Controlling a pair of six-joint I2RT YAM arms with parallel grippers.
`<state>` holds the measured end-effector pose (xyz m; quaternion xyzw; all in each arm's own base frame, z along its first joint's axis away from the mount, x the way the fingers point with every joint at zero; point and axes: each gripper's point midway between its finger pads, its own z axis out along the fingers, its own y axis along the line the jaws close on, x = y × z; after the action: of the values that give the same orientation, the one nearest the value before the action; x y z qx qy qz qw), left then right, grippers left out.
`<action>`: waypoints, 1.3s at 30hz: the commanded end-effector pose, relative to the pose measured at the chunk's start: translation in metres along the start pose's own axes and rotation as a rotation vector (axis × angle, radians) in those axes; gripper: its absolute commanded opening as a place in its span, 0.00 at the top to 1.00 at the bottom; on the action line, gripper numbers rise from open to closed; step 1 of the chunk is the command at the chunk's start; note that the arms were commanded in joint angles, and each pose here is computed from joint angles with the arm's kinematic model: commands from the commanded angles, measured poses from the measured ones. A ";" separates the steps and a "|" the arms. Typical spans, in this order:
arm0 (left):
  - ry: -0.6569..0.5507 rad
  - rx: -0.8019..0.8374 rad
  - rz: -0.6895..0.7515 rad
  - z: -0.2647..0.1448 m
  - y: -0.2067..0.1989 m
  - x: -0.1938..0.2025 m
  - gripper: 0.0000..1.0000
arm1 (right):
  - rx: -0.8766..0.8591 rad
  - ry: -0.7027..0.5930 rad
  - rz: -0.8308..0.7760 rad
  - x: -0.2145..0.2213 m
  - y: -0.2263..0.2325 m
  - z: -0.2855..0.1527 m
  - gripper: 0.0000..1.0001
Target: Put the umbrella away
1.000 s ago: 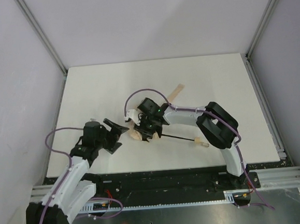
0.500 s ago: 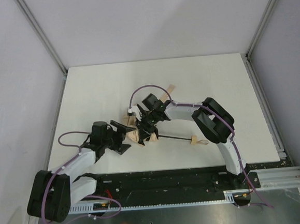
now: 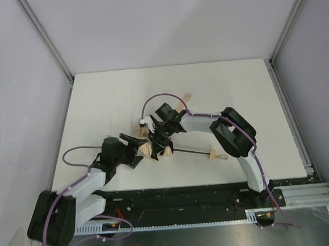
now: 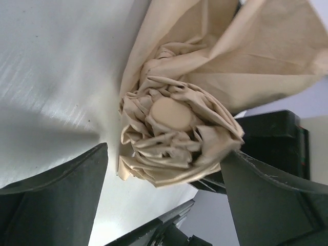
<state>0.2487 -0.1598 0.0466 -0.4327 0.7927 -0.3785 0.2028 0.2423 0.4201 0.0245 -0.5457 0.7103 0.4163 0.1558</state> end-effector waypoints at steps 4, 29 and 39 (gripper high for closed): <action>-0.173 0.194 0.001 -0.038 -0.029 -0.022 0.03 | -0.013 0.345 0.315 0.119 0.020 0.010 1.00; -0.152 -0.198 0.068 0.034 0.046 -0.027 0.46 | 0.013 0.295 0.236 0.085 0.032 0.013 1.00; -0.121 -0.219 0.142 0.026 0.064 -0.023 0.99 | 0.161 0.139 0.205 0.020 0.034 -0.010 0.69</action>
<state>0.2771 -0.1647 0.0304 -0.4667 0.7778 -0.3653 0.2093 0.2371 0.4264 0.0302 -0.5345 0.7446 0.3603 0.1734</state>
